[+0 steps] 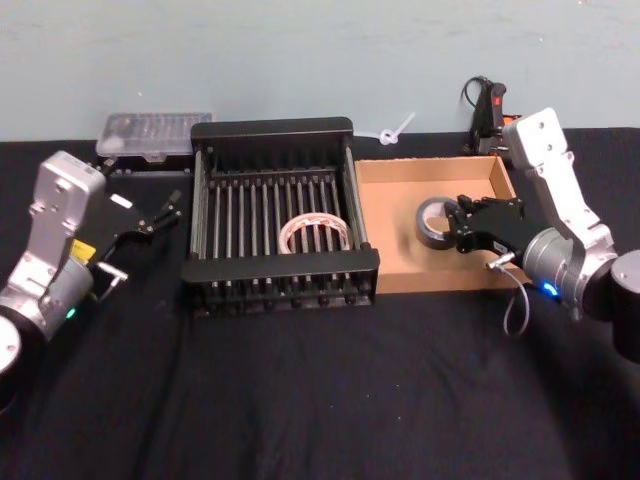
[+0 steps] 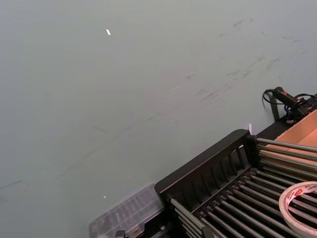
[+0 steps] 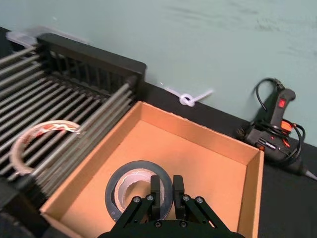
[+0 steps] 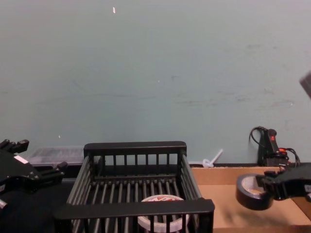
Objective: Pick up the white tape and place it into the black box , Pick up the silver tape and place it into the brown box.
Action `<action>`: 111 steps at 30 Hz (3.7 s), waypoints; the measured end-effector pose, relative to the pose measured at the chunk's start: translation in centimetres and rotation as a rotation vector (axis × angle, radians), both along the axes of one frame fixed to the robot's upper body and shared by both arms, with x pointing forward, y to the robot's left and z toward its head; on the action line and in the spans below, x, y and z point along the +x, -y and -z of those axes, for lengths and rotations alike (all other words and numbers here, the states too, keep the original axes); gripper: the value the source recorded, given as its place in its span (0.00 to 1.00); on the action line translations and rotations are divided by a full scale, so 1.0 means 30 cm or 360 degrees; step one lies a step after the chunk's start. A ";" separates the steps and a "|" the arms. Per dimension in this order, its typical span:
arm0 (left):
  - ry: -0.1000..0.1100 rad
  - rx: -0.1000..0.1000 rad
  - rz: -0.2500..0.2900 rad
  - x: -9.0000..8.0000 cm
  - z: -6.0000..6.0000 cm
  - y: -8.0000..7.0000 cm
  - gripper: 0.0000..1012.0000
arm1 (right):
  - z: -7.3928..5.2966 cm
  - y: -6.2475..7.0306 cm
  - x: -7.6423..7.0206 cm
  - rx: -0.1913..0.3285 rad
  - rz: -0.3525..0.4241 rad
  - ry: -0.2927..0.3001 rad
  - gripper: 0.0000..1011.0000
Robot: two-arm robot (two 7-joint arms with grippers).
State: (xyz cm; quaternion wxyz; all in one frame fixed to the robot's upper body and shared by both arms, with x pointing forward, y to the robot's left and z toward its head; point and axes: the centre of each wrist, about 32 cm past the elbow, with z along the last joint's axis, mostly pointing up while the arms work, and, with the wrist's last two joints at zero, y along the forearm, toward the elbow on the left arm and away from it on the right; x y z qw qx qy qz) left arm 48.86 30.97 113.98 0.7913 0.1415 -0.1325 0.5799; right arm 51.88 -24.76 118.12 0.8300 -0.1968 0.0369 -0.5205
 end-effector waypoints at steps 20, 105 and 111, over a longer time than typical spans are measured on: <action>0.0000 0.0000 0.0000 0.000 0.000 0.000 0.99 | 0.018 0.000 0.036 -0.0001 0.0072 -0.0030 0.15; 0.0000 0.0000 0.0000 0.000 0.000 0.000 0.99 | 0.205 -0.035 -0.137 -0.0068 0.0490 0.0581 0.99; 0.0000 0.0000 0.0000 0.000 0.000 0.000 0.99 | 0.205 -0.035 -0.137 -0.0070 0.0490 0.0582 0.99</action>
